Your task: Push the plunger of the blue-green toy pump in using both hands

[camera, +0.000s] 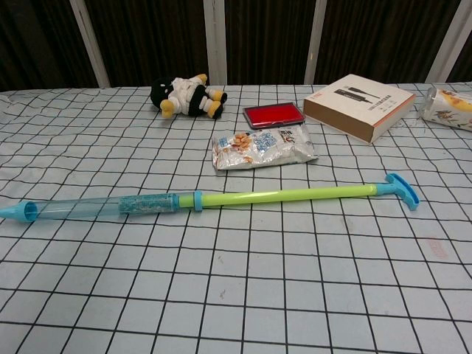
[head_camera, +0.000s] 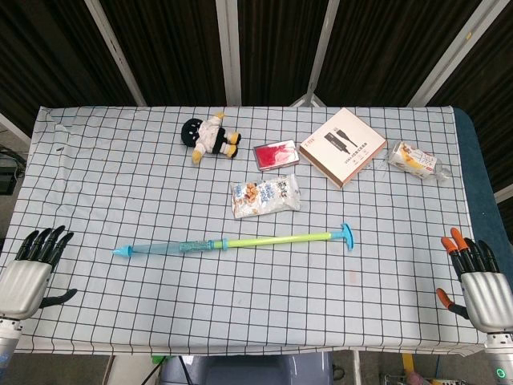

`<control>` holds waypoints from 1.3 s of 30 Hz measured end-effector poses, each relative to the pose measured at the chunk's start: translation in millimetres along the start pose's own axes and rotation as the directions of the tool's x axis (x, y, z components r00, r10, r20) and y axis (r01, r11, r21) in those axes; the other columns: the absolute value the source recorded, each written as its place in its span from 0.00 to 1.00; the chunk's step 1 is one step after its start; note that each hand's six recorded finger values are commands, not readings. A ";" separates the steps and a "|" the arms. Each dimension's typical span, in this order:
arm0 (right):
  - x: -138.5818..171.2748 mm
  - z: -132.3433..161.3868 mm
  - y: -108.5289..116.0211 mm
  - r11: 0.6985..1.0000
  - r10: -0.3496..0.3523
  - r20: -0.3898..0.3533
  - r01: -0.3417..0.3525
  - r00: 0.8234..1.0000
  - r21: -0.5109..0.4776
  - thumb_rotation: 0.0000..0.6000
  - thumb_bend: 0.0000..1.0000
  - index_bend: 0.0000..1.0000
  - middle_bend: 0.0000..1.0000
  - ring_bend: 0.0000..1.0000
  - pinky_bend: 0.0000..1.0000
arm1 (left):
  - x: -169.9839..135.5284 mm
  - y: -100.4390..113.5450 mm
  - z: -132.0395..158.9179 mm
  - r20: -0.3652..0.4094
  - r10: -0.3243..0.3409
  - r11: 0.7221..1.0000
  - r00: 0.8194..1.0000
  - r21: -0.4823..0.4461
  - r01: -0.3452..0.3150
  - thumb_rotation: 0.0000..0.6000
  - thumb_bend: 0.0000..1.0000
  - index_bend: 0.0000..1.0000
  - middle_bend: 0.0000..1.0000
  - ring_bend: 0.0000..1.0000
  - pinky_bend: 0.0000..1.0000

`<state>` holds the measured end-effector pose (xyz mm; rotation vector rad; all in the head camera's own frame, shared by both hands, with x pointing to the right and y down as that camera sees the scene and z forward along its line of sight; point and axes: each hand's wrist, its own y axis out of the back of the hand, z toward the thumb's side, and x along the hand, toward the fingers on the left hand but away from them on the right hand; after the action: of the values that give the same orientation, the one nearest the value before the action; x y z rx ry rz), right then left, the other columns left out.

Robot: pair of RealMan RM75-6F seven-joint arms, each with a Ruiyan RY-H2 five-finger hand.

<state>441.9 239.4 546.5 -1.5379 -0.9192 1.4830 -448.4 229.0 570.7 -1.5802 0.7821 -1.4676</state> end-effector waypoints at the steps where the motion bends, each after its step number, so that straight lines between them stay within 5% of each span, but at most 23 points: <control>1: 0.1 -0.2 0.0 1.000 0.000 0.000 0.000 1.000 0.000 1.00 0.31 0.00 0.00 0.00 0.00 | -0.1 0.1 -0.3 -0.002 0.000 1.000 1.000 0.000 0.000 1.00 0.00 0.00 0.00 0.00 0.00; 39: -8.2 18.9 -8.4 1.000 0.001 -0.067 -0.002 0.998 -0.021 1.00 0.31 0.02 0.00 0.00 0.00 | 1.8 1.2 -6.3 -0.030 -0.012 0.999 0.999 -0.041 0.011 1.00 0.01 0.00 0.00 0.00 0.00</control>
<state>422.8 236.6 557.5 -1.5948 -0.8973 1.4179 -454.3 226.0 570.4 -1.5987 0.8265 -1.4957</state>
